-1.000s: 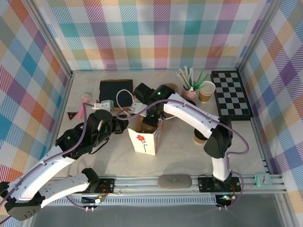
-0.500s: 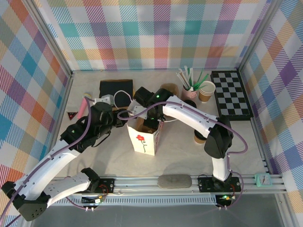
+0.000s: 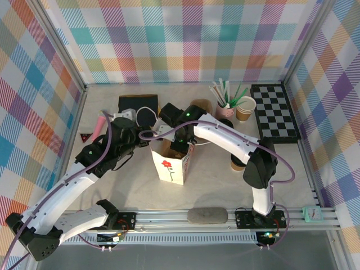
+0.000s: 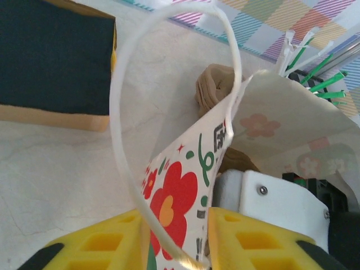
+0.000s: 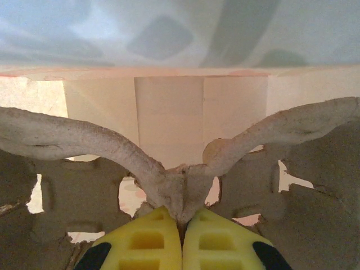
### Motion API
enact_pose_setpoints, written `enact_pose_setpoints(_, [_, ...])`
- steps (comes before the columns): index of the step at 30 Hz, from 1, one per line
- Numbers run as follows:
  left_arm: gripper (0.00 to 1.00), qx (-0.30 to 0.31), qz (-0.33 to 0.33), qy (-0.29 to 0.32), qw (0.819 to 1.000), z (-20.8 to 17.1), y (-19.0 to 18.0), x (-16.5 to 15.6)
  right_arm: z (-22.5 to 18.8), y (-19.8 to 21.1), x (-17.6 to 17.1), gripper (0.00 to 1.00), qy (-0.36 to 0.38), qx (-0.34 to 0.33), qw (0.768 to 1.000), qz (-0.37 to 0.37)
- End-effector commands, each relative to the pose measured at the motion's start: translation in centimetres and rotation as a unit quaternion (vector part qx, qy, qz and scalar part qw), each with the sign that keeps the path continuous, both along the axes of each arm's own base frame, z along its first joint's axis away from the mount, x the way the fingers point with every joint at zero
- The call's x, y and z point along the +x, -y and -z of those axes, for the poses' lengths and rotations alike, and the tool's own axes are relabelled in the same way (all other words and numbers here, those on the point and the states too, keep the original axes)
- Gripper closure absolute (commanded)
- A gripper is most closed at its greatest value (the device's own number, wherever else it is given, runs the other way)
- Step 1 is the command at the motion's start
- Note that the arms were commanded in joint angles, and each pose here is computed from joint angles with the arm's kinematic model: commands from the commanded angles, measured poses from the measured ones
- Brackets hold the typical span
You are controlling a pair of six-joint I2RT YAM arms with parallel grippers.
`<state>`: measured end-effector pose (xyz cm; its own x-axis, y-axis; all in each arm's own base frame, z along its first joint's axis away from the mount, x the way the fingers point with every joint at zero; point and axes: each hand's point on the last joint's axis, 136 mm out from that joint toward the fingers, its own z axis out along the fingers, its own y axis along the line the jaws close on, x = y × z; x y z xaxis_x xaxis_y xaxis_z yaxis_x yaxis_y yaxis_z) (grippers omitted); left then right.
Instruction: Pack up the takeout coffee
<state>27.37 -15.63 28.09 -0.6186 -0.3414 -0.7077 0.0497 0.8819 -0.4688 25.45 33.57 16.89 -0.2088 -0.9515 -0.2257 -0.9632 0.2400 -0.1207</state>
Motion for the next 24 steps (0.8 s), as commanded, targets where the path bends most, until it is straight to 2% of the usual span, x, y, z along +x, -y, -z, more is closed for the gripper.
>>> enact_pose_setpoints(1, [0.72,-0.023,0.002,0.03,0.999,-2.0,0.2,1.1,-1.0,0.0,-0.8,0.92,-0.001,0.01,1.0,-0.005])
enact_pose_setpoints(4, [0.78,-0.028,0.008,0.036,0.999,-2.5,0.5,1.2,-0.8,0.0,-0.7,0.88,-0.001,0.008,1.0,-0.005])
enact_pose_setpoints(7, [0.81,-0.029,0.011,0.031,0.999,-2.3,0.7,1.2,-1.0,-0.1,-0.6,0.76,0.0,0.01,1.0,-0.003])
enact_pose_setpoints(9, [0.82,-0.028,0.01,0.029,0.999,-2.2,0.6,1.2,-1.2,-0.2,-0.6,0.62,0.0,0.012,1.0,-0.002])
enact_pose_setpoints(12, [0.83,-0.03,0.011,0.029,0.999,-2.1,0.6,1.1,-1.6,-0.2,-0.6,0.53,0.002,0.014,1.0,-0.001])
enact_pose_setpoints(19, [0.83,-0.036,0.018,0.031,0.999,-2.5,0.9,1.0,-2.8,-0.3,-0.6,0.47,0.002,0.019,1.0,0.0])
enact_pose_setpoints(24, [0.78,-0.031,0.028,0.03,0.999,-2.7,1.0,0.7,-4.9,-0.2,-0.8,0.42,0.007,0.029,1.0,0.006])
